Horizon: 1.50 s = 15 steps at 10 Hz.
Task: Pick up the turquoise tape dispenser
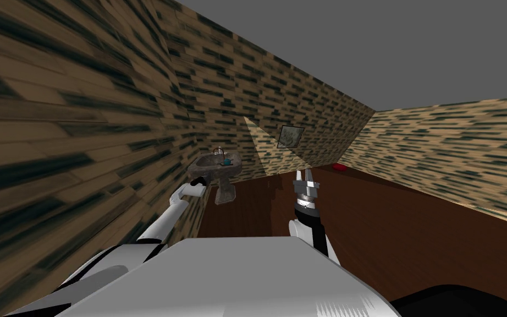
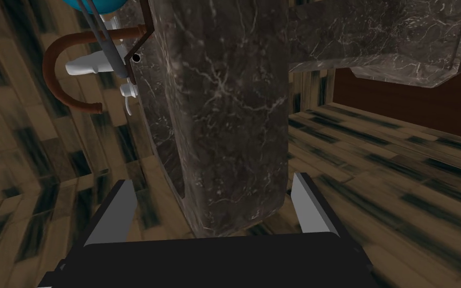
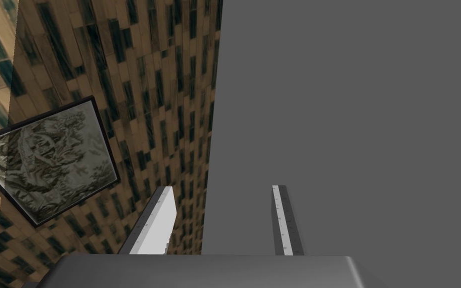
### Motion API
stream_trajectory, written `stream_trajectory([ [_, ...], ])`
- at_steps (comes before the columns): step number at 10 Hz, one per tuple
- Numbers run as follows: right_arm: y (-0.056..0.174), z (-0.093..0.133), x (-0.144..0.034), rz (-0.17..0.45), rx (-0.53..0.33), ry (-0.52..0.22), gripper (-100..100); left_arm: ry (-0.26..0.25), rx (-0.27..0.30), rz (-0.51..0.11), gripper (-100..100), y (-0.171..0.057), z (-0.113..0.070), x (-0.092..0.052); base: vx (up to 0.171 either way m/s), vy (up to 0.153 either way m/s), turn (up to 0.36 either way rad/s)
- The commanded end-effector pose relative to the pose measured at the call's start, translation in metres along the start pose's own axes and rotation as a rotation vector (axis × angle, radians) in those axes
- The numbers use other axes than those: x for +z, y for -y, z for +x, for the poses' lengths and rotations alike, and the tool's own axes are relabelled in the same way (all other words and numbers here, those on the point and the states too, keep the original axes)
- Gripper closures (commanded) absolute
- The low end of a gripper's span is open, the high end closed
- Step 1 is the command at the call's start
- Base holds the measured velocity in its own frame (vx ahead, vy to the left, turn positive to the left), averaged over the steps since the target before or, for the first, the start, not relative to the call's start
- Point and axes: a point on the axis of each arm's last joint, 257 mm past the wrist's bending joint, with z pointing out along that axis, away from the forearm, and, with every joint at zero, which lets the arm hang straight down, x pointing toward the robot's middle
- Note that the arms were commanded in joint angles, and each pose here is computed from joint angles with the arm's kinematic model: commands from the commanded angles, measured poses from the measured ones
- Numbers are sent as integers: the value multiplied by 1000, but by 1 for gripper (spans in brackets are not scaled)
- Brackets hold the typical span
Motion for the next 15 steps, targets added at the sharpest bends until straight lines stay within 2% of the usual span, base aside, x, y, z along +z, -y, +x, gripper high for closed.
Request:
stream_trajectory([
  [1, 0, 0, 0, 0, 0, 0, 0, 20, -14, -42, -100, 1, -5, 8, 17, -16, -25],
  [2, 0, 0, 0, 0, 0, 0, 0, 41, -36, -64, -100, 5, -16, 12, 29, -26, -51],
  [3, 0, 0, 0, 0, 0, 0, 0, 47, -39, -83, -100, 6, -16, 15, 29, -17, -27],
  [4, 0, 0, 0, 0, 0, 0, 0, 70, -63, -107, -100, 12, -27, 19, 44, -13, -52],
  [5, 0, 0, 0, 0, 0, 0, 0, 74, -65, -122, -100, 13, -27, 20, 41, -10, -31],
  [6, 0, 0, 0, 0, 0, 0, 0, 97, -91, -147, -100, 19, -38, 23, 54, -20, -63],
  [7, 0, 0, 0, 0, 0, 0, 0, 99, -93, -159, -100, 21, -37, 24, 53, -16, -27],
  [8, 0, 0, 0, 0, 0, 0, 0, 123, -122, -185, -100, 26, -49, 26, 71, -20, -55],
  [9, 0, 0, 0, 0, 0, 0, 0, 123, -123, -193, -100, 30, -47, 26, 51, -16, -28],
  [10, 0, 0, 0, 0, 0, 0, 0, 144, -153, -216, -100, 36, -57, 27, 64, -19, -62],
  [11, 0, 0, 0, 0, 0, 0, 0, 145, -154, -225, -100, 39, -56, 27, 67, -20, -28],
  [12, 0, 0, 0, 0, 0, 0, 0, 165, -185, -247, -100, 46, -66, 27, 82, -23, -58],
  [13, 0, 0, 0, 0, 0, 0, 0, 165, -187, -257, -100, 49, -64, 26, 77, -14, -26],
  [14, 0, 0, 0, 0, 0, 0, 0, 185, -218, -283, -100, 54, -74, 25, 97, -26, -54],
  [15, 0, 0, 0, 0, 0, 0, 0, 184, -219, -288, -100, 57, -72, 24, 75, -13, -27],
])
